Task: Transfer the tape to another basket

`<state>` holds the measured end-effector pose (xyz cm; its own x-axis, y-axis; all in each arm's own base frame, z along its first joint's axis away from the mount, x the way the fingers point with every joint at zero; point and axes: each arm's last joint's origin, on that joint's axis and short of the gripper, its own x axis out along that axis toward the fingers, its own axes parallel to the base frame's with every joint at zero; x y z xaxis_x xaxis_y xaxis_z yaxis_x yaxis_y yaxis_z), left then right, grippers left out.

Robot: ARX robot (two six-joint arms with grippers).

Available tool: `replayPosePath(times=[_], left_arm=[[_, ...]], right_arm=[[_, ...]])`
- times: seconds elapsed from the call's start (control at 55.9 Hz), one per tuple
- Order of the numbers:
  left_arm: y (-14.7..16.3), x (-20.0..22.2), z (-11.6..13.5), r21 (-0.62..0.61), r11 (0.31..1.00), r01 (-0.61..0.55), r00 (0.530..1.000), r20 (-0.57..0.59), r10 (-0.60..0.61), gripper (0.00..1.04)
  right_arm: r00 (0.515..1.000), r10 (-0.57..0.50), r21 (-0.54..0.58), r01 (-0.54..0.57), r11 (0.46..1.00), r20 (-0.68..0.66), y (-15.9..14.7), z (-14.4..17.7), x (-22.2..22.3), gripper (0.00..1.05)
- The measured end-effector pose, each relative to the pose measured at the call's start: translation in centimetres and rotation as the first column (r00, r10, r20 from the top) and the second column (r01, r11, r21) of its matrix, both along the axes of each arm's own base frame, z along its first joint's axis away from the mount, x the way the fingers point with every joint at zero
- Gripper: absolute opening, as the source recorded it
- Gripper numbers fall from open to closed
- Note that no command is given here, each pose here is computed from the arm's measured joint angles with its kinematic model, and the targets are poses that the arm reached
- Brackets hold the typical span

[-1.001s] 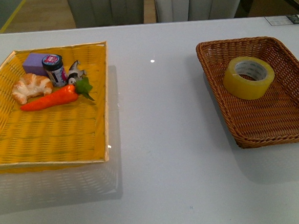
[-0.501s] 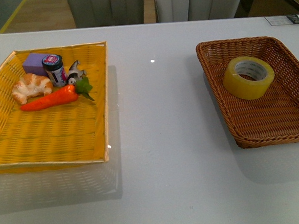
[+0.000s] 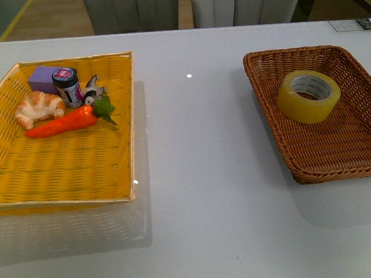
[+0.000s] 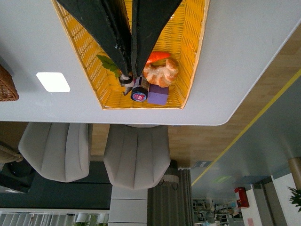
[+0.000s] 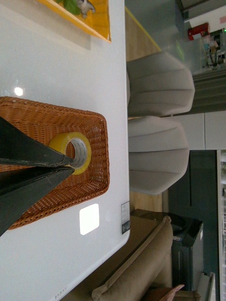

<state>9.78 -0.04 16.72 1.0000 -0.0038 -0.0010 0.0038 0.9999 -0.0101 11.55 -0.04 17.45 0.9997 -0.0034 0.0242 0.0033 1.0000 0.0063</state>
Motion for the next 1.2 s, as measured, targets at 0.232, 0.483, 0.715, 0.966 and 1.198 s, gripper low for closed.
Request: replayPosePath(times=[0.232,0.483,0.715,0.966,1.198], left_arm=[[0.0,0.0,0.0,0.0,1.0,0.0,1.0,0.0,0.0,0.02],[0.0,0.0,0.0,0.0,1.0,0.0,1.0,0.0,0.0,0.02],[0.0,0.0,0.0,0.0,1.0,0.0,1.0,0.0,0.0,0.02],[0.0,0.0,0.0,0.0,1.0,0.0,1.0,0.0,0.0,0.46],[0.0,0.0,0.0,0.0,1.0,0.0,1.0,0.0,0.0,0.86]], right_arm=[[1.0,0.0,0.0,0.0,1.0,0.0,0.0,0.0,-0.5,0.02],[1.0,0.001,0.0,-0.001,1.0,-0.009,0.0,-0.4,-1.8,0.02],[1.0,0.001,-0.001,-0.001,1.0,-0.006,0.0,-0.3,-1.9,0.02],[1.0,0.001,-0.001,-0.001,1.0,-0.006,0.0,-0.3,-1.9,0.52],[1.0,0.001,-0.001,-0.001,1.0,-0.006,0.0,-0.3,-1.9,0.92]])
